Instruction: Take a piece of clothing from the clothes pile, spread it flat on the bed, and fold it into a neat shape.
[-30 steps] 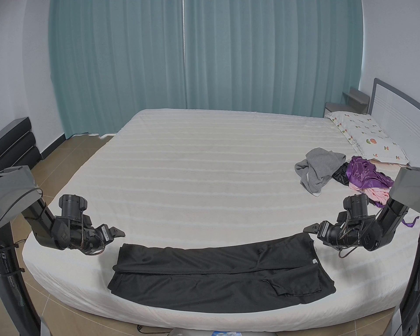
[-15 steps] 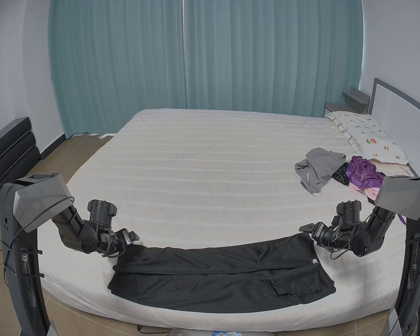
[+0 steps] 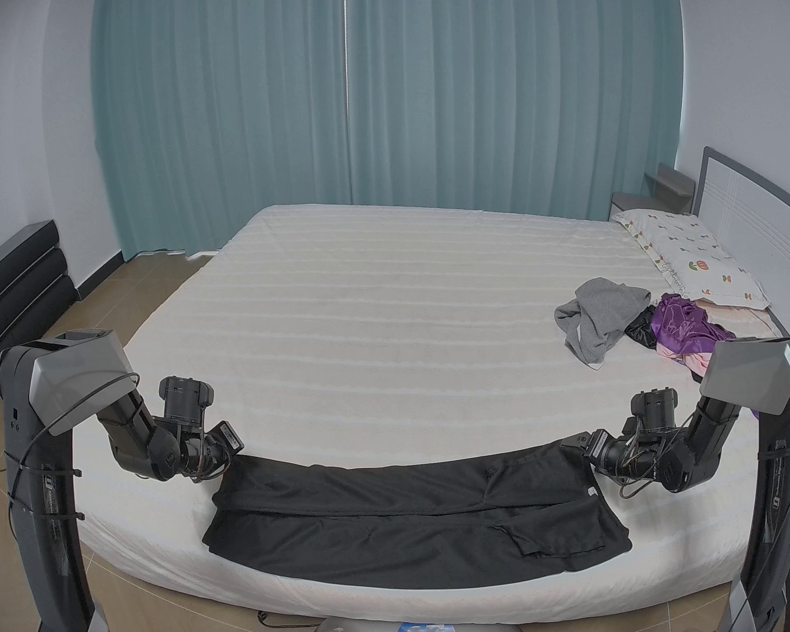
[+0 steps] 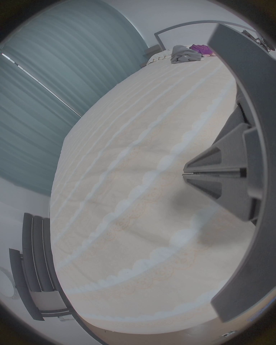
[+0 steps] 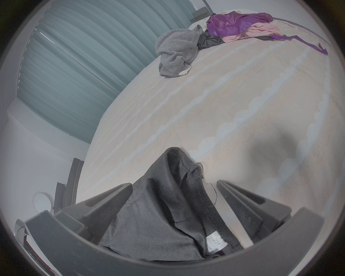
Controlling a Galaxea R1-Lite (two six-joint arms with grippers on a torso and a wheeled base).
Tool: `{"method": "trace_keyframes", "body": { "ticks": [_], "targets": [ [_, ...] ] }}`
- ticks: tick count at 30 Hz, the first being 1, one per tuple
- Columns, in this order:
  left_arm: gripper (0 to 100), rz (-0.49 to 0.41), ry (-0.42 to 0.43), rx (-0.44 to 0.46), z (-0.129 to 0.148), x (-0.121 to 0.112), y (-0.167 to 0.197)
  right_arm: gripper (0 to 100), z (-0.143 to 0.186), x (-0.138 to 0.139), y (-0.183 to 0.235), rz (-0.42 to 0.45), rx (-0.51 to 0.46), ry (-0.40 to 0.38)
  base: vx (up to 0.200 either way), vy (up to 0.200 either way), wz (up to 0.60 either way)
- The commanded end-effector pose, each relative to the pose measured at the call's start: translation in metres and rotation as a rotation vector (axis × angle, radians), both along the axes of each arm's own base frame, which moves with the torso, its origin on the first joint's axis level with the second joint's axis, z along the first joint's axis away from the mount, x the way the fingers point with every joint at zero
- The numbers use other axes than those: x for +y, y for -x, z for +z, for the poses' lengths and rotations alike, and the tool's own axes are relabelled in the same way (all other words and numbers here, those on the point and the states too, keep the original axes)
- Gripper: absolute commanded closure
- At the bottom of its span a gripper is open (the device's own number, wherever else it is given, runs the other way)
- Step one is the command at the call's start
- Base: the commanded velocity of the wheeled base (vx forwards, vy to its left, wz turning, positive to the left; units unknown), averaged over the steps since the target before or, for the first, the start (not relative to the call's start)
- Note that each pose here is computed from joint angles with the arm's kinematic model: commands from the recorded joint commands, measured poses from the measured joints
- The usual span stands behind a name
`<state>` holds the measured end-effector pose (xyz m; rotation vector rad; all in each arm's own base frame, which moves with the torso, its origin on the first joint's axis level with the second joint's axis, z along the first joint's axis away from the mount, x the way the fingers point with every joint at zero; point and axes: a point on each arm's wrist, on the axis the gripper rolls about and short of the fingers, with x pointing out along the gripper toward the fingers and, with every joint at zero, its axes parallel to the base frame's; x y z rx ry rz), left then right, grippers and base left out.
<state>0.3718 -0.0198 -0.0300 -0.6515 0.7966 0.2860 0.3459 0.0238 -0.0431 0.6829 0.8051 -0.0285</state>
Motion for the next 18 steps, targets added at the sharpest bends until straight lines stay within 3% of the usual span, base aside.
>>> {"method": "trace_keyframes", "body": {
  "ticks": [1, 18],
  "targets": [
    [100, 0.027, -0.009, -0.003, -0.001, 0.006, -0.001, 0, -0.002, -0.001, 0.000, -0.004, 0.006, 0.001, 0.000, 0.000, 0.00],
    [100, 0.046, -0.018, -0.074, 0.002, 0.009, -0.010, 0, -0.011, -0.003, -0.035, -0.048, -0.058, 0.026, 0.000, 0.000, 0.00]
  ]
}}
